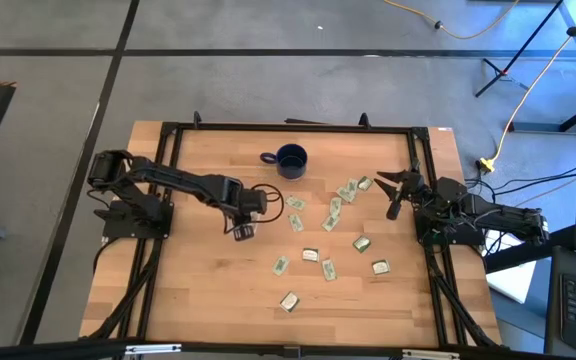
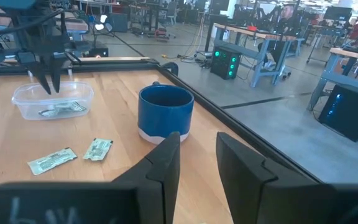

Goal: Pick and place Stevia / Truvia into bins
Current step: Put the white stevia packet into the transparent container

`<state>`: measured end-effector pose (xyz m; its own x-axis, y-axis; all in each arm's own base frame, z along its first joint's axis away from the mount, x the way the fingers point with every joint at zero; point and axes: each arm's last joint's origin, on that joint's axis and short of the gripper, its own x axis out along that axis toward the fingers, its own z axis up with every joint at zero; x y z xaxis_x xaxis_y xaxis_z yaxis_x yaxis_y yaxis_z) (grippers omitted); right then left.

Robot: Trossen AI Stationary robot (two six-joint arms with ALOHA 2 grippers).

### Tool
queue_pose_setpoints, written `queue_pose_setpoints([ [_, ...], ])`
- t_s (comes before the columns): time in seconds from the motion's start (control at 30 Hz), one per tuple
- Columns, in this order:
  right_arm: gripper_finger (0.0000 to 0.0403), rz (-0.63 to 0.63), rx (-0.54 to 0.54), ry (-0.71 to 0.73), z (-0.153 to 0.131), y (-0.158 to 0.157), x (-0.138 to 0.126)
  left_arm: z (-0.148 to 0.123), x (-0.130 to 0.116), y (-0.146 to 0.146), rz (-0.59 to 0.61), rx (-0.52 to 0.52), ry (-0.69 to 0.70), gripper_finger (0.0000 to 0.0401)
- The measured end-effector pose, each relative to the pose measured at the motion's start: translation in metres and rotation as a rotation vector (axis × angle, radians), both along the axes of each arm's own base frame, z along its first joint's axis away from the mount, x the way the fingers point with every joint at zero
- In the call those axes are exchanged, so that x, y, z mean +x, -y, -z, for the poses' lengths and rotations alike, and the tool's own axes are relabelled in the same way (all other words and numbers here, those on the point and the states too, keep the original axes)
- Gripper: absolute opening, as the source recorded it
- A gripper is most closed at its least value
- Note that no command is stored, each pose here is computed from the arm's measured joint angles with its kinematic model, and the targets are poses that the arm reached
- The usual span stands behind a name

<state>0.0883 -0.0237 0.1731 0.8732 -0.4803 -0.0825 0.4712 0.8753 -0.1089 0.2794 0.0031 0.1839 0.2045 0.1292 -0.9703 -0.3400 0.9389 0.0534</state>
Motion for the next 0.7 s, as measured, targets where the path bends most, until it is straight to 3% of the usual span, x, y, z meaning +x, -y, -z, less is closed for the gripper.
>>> queue_pose_setpoints([
  [0.2, 0.0108, 0.001, 0.0, 0.0, 0.0, 0.0, 0.0, -0.023, 0.014, -0.007, 0.047, 0.018, 0.078, 0.0074],
  [0.43, 0.0108, 0.0, -0.005, 0.003, -0.001, 0.0, 0.0, -0.056, 0.045, -0.022, 0.226, 0.049, 0.325, 0.0074],
  [0.57, 0.0108, 0.002, -0.012, 0.012, -0.002, 0.0, 0.0, -0.052, 0.063, -0.033, 0.287, 0.031, 0.39, 0.0081],
  [0.7, 0.0108, 0.0, -0.032, 0.013, -0.003, 0.0, 0.0, -0.031, 0.081, -0.044, 0.32, 0.045, 0.347, 0.0084],
])
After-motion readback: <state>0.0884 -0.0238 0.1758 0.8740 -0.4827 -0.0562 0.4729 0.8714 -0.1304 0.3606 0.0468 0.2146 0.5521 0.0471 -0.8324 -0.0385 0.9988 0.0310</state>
